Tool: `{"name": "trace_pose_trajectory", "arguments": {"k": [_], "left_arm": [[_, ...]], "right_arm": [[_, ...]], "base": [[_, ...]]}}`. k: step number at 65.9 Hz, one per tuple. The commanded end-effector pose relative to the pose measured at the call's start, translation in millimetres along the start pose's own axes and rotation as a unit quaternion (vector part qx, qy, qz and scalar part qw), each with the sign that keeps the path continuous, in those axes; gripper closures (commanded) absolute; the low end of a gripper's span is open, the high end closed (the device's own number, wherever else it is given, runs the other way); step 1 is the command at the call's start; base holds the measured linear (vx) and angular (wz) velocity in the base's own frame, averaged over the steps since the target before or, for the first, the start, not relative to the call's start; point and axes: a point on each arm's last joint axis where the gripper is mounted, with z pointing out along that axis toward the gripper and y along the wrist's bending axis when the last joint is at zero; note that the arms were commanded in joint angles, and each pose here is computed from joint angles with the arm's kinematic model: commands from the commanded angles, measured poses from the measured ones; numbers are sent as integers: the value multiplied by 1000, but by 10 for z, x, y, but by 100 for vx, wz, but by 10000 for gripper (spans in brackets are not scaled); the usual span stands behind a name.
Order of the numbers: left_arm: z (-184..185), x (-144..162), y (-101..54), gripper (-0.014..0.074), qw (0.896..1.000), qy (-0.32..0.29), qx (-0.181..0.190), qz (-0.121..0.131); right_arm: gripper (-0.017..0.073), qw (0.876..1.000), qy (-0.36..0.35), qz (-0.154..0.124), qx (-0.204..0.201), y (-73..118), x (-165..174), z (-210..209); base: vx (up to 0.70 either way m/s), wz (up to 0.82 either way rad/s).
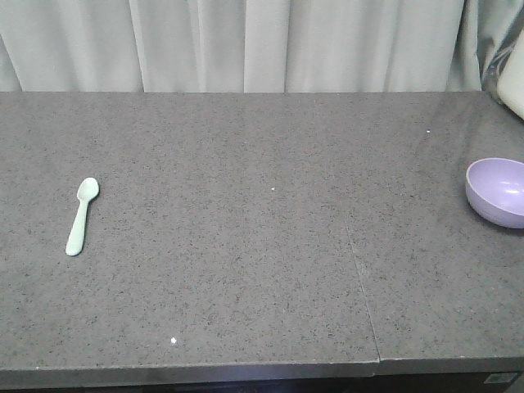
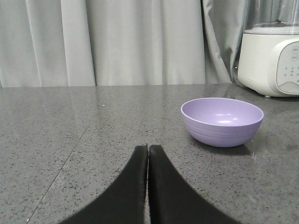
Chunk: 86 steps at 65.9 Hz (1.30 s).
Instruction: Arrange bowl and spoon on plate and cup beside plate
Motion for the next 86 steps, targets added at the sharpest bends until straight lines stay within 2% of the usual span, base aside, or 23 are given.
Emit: {"name": "trace_pose_trajectory", "arguments": {"k": [1,86], "left_arm": [[24,40,1,599,1000,-15,2,-4],[24,40,1,599,1000,-15,2,-4]], "right_arm": [[564,999,-37,-5,-3,8,-23,-6],[564,999,-37,-5,-3,8,-23,-6]], "base": [[0,0],[0,0]]}}
